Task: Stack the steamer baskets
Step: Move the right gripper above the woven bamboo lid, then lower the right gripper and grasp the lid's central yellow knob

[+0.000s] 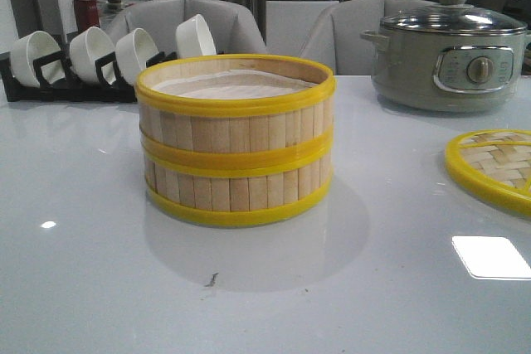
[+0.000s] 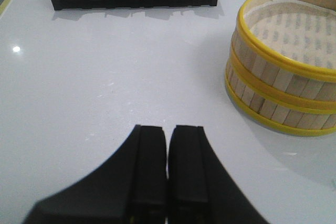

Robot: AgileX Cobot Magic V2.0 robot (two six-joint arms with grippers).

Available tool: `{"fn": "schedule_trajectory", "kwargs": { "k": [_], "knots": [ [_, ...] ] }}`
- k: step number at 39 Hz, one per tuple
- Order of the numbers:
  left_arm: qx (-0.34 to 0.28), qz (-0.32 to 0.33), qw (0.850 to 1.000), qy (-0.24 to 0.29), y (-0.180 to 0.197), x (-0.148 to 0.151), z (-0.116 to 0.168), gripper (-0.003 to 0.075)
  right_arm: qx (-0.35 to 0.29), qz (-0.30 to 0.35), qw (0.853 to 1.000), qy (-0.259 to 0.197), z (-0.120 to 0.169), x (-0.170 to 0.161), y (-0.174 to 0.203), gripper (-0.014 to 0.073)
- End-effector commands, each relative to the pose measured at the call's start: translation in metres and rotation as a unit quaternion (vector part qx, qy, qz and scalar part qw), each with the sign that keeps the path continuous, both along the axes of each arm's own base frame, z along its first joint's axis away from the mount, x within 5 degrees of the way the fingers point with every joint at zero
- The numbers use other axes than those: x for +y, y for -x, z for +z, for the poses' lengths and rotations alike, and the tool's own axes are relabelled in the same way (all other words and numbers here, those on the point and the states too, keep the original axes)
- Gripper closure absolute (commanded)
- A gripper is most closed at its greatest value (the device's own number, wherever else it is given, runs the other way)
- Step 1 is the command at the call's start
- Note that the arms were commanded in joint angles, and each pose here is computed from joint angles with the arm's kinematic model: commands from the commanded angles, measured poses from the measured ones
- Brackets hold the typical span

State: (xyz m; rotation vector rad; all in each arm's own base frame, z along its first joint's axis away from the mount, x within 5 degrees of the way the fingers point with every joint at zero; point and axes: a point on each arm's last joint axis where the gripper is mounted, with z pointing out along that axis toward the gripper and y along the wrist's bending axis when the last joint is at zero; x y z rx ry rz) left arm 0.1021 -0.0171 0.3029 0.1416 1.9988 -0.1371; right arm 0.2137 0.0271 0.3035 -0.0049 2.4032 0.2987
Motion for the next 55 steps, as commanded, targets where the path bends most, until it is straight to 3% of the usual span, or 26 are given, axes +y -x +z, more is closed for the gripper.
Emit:
{"fn": "schedule_trajectory", "kwargs": {
  "k": [1, 15, 28, 45, 55],
  "knots": [
    [-0.048, 0.002, 0.999, 0.015, -0.004, -0.001, 0.015, 0.0632, -0.070, -0.010, 0.997, 0.002, 0.018, -0.002, -0.006, 0.0276],
    [-0.048, 0.002, 0.999, 0.015, -0.004, -0.001, 0.015, 0.0632, -0.040, -0.014, 0.999, 0.004, 0.001, -0.001, -0.025, 0.0276],
    [-0.048, 0.003, 0.999, 0.015, -0.004, -0.001, 0.016, 0.0632, -0.089, -0.042, 0.995, 0.009, -0.006, -0.006, -0.050, 0.0276],
    [-0.048, 0.003, 0.999, 0.015, -0.004, -0.001, 0.016, 0.0632, 0.046, -0.074, 0.996, 0.014, -0.020, -0.049, -0.126, 0.0276],
    [-0.048, 0.003, 0.999, 0.015, -0.004, -0.001, 0.016, 0.0632, 0.077, -0.084, 0.993, 0.039, -0.024, -0.077, -0.159, 0.0276]
  ]
}}
